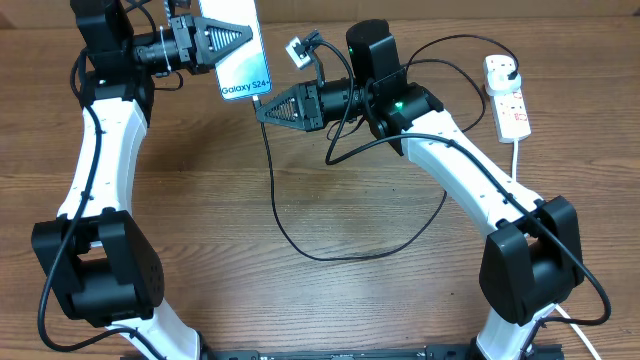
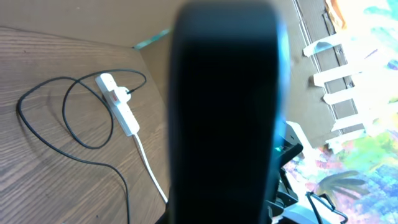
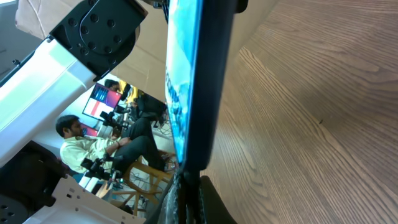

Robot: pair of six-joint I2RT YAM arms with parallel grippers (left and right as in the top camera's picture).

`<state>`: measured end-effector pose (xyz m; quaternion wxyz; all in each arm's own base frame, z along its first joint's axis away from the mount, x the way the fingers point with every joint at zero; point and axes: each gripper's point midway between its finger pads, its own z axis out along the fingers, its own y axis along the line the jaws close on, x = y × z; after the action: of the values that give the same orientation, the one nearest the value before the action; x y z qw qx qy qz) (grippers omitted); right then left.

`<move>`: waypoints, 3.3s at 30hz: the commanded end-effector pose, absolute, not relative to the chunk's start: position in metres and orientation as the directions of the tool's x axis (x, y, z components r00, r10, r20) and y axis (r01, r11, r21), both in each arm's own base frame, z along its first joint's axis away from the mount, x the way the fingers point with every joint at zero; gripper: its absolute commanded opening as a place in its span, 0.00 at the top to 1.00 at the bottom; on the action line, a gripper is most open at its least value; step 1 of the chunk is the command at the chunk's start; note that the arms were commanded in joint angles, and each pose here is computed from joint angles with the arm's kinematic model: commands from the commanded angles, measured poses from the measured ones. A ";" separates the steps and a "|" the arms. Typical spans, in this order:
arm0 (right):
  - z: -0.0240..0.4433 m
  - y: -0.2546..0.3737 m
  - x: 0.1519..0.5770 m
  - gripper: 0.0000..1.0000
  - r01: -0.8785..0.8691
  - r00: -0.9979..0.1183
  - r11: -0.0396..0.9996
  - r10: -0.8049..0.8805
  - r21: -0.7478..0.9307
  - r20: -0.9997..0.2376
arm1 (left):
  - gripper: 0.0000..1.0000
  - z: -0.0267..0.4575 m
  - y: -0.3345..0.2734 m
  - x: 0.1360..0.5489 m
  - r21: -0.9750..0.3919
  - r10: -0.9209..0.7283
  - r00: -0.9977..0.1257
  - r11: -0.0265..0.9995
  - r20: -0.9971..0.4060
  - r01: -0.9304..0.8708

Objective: Plug charger to phone and switch on socket

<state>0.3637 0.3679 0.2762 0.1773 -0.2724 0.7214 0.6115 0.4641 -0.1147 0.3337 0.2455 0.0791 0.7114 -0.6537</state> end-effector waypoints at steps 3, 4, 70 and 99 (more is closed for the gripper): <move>0.301 0.368 0.351 0.96 -0.641 -0.761 0.066 -0.179 0.764 -0.623 | 0.96 0.347 -0.113 0.462 -0.860 -0.214 -0.833 0.151 -0.510 0.487; 0.301 0.368 0.350 0.96 -0.641 -0.761 0.065 -0.179 0.764 -0.623 | 0.96 0.347 -0.113 0.463 -0.860 -0.215 -0.833 0.152 -0.510 0.487; 0.298 0.374 0.354 0.96 -0.646 -0.761 0.104 -0.163 0.756 -0.628 | 0.96 0.340 -0.118 0.446 -0.896 -0.150 -0.883 0.091 -0.444 0.435; 0.293 0.365 0.375 0.96 -0.582 -0.812 0.197 -0.091 0.789 -0.576 | 0.96 0.336 -0.119 0.448 -0.897 -0.162 -0.883 0.105 -0.441 0.429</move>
<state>0.3611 0.3754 0.2716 0.1634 -0.2498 0.7376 0.6057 0.4604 -0.1152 0.3202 0.2211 0.0591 0.7196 -0.6556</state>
